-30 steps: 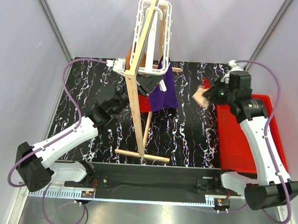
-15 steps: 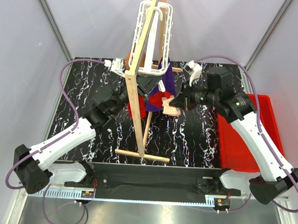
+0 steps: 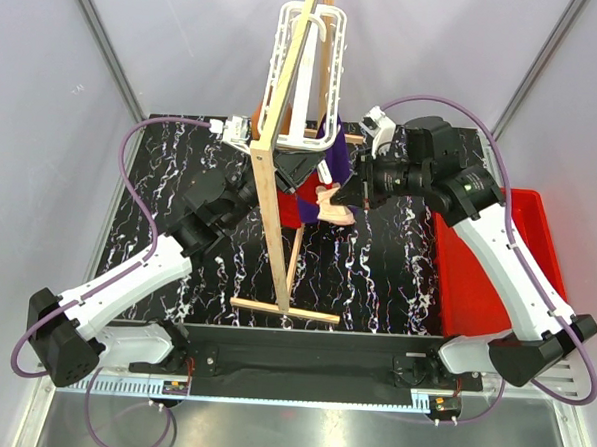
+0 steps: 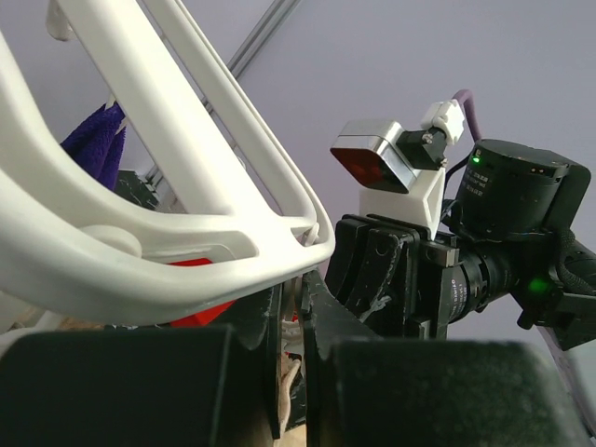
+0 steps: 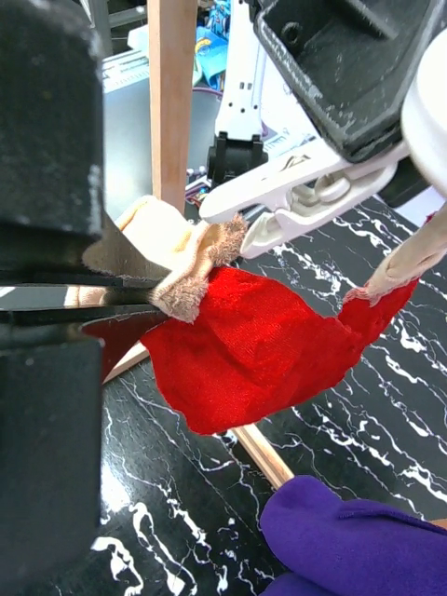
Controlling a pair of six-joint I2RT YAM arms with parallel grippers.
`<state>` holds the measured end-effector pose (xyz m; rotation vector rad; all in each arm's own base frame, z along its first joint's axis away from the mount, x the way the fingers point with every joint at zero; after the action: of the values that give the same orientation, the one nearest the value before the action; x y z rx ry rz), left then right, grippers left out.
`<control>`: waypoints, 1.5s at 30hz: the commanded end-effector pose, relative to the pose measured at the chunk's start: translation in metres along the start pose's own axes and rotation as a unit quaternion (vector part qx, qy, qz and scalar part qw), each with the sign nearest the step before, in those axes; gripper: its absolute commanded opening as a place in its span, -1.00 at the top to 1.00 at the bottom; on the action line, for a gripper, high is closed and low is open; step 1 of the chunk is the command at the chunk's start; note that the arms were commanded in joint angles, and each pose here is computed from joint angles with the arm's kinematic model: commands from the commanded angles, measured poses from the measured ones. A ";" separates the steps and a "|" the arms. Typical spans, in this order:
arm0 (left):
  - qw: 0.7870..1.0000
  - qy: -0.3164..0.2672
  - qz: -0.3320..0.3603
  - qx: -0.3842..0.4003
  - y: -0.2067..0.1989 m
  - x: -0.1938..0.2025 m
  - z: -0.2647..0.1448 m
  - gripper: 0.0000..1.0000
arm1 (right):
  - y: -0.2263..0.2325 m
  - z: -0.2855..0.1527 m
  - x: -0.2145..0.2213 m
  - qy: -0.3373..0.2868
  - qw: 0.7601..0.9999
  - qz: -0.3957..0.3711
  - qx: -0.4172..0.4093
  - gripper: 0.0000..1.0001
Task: Clip the socks to the hanger
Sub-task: Clamp the sock onto the hanger.
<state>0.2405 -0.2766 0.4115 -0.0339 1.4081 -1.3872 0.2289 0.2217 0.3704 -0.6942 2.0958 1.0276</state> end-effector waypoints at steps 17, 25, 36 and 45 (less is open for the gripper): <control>0.999 0.011 -0.001 0.033 -0.014 -0.001 0.001 1.00 | 0.022 -0.006 -0.031 -0.039 0.998 0.001 -0.048 1.00; 0.999 0.013 0.002 0.035 -0.015 -0.001 0.000 1.00 | 0.021 -0.008 -0.036 -0.047 0.998 0.002 -0.034 1.00; 0.999 0.014 0.001 0.036 -0.015 0.000 -0.002 1.00 | 0.024 -0.018 -0.043 -0.067 0.998 -0.001 -0.016 1.00; 0.999 0.014 0.001 0.036 -0.015 0.000 -0.003 1.00 | 0.022 -0.019 -0.044 -0.071 0.997 -0.002 -0.005 1.00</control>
<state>0.2377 -0.2781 0.4132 -0.0109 1.4012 -1.4052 0.2357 0.2272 0.3981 -0.6173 2.0616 1.0600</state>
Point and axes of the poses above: each gripper's point midway between its finger pads, its own z axis out along the fingers, its own y axis along the line the jaws close on, x = y × z, the point moved 5 cm from there along -z, back along the fingers, and after that the axes turned 4 degrees about -z, right-handed, at the moved point
